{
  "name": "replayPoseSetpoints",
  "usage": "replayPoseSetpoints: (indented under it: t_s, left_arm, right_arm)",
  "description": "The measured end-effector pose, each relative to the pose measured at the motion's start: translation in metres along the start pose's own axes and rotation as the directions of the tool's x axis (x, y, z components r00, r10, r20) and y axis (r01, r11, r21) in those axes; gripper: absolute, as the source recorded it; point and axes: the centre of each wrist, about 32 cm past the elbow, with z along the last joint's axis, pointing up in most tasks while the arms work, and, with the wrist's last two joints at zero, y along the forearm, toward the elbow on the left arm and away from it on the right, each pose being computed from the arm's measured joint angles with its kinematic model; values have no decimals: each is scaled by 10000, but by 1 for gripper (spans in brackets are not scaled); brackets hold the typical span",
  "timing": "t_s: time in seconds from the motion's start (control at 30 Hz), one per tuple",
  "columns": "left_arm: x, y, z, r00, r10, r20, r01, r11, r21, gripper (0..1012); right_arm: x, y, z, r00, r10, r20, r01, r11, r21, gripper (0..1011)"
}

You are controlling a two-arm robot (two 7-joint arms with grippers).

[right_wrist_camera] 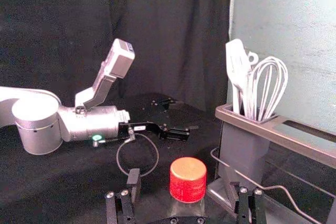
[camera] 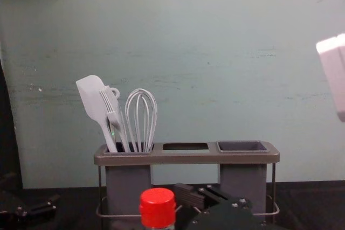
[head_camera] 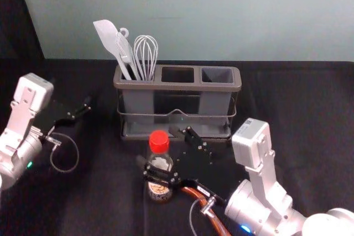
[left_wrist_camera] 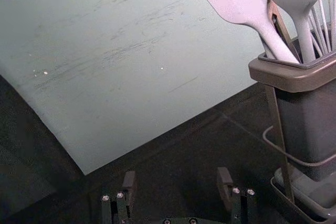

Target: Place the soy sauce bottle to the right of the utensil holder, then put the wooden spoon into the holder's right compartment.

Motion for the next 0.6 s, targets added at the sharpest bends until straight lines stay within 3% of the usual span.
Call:
replayPoseSetpoints:
  t_s: [0.2, 0.43, 0.6]
  left_arm:
    - [0, 0, 0, 10000, 0, 0, 0, 10000, 0, 1000]
    - [0, 0, 0, 10000, 0, 0, 0, 10000, 0, 1000]
    - [0, 0, 0, 10000, 0, 1, 0, 10000, 0, 1000]
  right_arm:
    - [5, 52, 0, 10000, -12, -88, 13, 10000, 59, 999]
    - [7, 104, -4, 9998, -80, -190, 80, 10000, 21, 862]
    - [8, 126, -1, 9997, -57, -233, 58, 10000, 8, 695]
